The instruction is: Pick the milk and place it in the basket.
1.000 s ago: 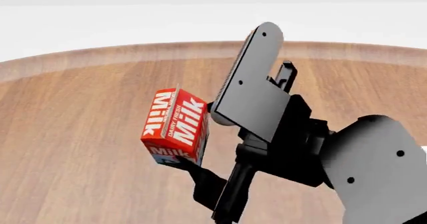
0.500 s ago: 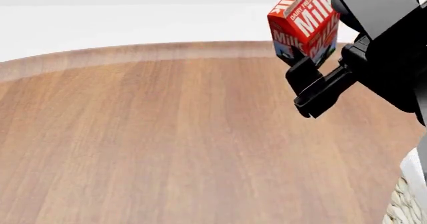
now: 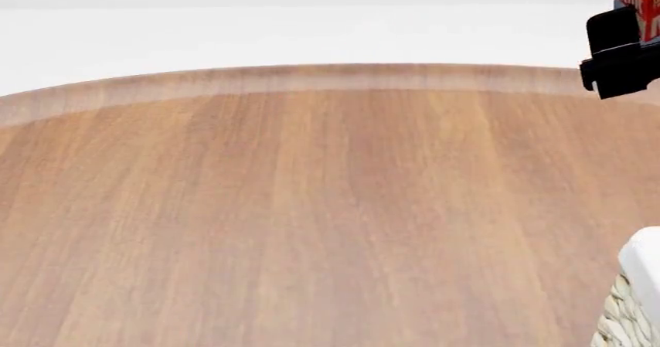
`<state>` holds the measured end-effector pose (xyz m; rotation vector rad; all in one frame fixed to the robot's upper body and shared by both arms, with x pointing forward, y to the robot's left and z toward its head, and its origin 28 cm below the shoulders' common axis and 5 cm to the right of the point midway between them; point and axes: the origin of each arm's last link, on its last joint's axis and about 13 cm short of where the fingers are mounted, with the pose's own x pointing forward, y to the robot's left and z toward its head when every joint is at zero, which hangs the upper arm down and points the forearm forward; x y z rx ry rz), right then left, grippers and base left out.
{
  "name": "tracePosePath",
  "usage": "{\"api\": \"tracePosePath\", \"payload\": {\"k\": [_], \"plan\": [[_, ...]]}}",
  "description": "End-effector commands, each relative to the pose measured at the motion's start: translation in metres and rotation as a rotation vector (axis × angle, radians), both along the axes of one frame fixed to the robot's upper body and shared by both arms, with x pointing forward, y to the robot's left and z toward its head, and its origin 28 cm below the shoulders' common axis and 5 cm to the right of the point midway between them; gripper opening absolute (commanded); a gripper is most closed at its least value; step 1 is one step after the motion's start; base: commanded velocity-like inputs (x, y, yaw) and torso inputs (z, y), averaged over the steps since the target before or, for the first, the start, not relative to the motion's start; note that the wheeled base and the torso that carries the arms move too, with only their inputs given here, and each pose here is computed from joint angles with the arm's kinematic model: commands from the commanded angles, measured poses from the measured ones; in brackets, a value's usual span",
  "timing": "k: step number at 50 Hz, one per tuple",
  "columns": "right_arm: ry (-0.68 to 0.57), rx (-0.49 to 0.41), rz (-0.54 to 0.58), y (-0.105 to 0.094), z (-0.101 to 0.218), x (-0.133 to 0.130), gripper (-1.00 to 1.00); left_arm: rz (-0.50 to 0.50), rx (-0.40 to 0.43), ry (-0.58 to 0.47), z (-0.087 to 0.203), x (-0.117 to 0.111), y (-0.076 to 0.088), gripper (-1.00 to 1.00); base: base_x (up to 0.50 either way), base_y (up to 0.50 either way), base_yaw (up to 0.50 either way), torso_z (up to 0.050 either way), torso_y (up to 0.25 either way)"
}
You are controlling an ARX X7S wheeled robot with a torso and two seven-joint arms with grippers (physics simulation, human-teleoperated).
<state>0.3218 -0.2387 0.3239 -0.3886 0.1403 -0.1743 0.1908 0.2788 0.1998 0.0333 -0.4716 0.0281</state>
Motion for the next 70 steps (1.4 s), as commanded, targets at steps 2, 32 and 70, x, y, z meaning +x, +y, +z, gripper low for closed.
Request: {"api": "tracePosePath", "payload": {"k": [2, 32, 70], "plan": [[-0.07, 0.033, -0.136, -0.009, 0.006, 0.0, -1.0, 0.004, -0.004, -0.012, 0.0, 0.0, 0.002, 1.0, 0.0, 0.0, 0.0, 0.0, 0.0], [-0.085, 0.065, -0.173, -0.021, -0.015, -0.01, -1.0, 0.003, -0.004, -0.01, -0.001, 0.0, 0.002, 1.0, 0.0, 0.0, 0.0, 0.001, 0.002], [-0.144, 0.071, 0.052, -0.075, 0.094, -0.034, -1.0, -0.004, -0.007, -0.008, -0.003, 0.001, 0.001, 1.0, 0.0, 0.0, 0.0, 0.001, 0.002]]}}
